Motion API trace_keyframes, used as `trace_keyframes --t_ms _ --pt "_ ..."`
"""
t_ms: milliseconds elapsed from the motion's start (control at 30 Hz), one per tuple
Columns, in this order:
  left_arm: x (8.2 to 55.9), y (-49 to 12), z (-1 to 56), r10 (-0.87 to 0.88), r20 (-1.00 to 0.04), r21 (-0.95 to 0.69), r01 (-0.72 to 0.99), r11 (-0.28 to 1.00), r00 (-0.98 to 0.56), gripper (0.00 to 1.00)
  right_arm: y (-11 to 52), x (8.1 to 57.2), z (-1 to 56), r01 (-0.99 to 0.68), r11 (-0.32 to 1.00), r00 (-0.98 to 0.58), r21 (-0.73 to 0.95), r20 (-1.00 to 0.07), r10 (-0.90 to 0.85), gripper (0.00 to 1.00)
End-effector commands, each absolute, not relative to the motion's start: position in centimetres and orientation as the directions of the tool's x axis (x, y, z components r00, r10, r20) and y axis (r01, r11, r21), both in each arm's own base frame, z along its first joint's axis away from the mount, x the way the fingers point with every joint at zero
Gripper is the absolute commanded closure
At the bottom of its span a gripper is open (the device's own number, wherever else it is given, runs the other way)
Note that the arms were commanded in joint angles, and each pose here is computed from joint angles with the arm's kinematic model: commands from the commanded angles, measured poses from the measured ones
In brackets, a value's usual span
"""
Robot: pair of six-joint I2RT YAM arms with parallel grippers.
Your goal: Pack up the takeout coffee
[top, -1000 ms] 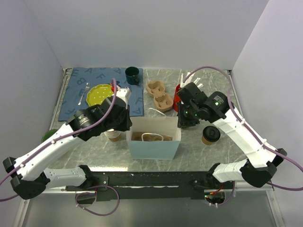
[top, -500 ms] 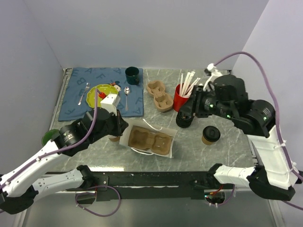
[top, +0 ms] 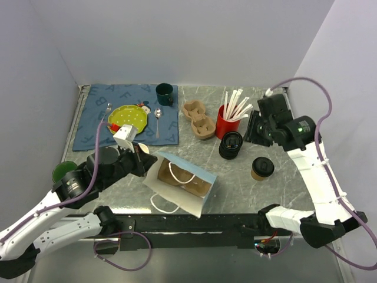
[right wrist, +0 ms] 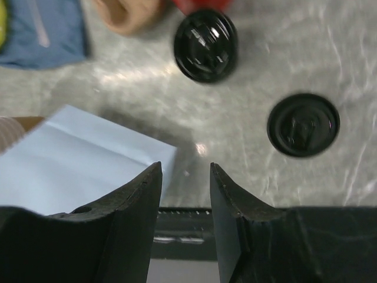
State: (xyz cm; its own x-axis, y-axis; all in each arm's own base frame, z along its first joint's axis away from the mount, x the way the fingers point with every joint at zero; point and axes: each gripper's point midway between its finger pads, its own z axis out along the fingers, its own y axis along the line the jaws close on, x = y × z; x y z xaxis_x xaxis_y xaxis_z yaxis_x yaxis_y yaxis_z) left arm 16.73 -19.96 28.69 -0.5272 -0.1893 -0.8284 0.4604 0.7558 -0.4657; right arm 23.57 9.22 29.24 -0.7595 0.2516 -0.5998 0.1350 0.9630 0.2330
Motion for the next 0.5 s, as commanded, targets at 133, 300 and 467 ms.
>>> trace_keyframes --t_ms 133,300,467 --pt "16.1 -19.5 29.2 -0.222 -0.817 -0.496 0.452 0.741 -0.533 0.99 7.0 21.2 24.4 0.279 0.936 -0.791 0.216 -0.500 0.351 0.56" --pt "16.6 -19.4 29.6 -0.211 -0.800 -0.489 0.407 0.771 -0.562 0.99 11.9 22.3 27.8 0.004 0.919 -0.822 0.393 -0.522 0.227 0.58" --pt "17.4 -19.6 28.9 -0.125 -0.678 -0.399 0.220 0.890 -0.724 0.97 12.6 21.1 31.6 -0.096 0.913 -0.827 0.396 -0.542 0.148 0.55"
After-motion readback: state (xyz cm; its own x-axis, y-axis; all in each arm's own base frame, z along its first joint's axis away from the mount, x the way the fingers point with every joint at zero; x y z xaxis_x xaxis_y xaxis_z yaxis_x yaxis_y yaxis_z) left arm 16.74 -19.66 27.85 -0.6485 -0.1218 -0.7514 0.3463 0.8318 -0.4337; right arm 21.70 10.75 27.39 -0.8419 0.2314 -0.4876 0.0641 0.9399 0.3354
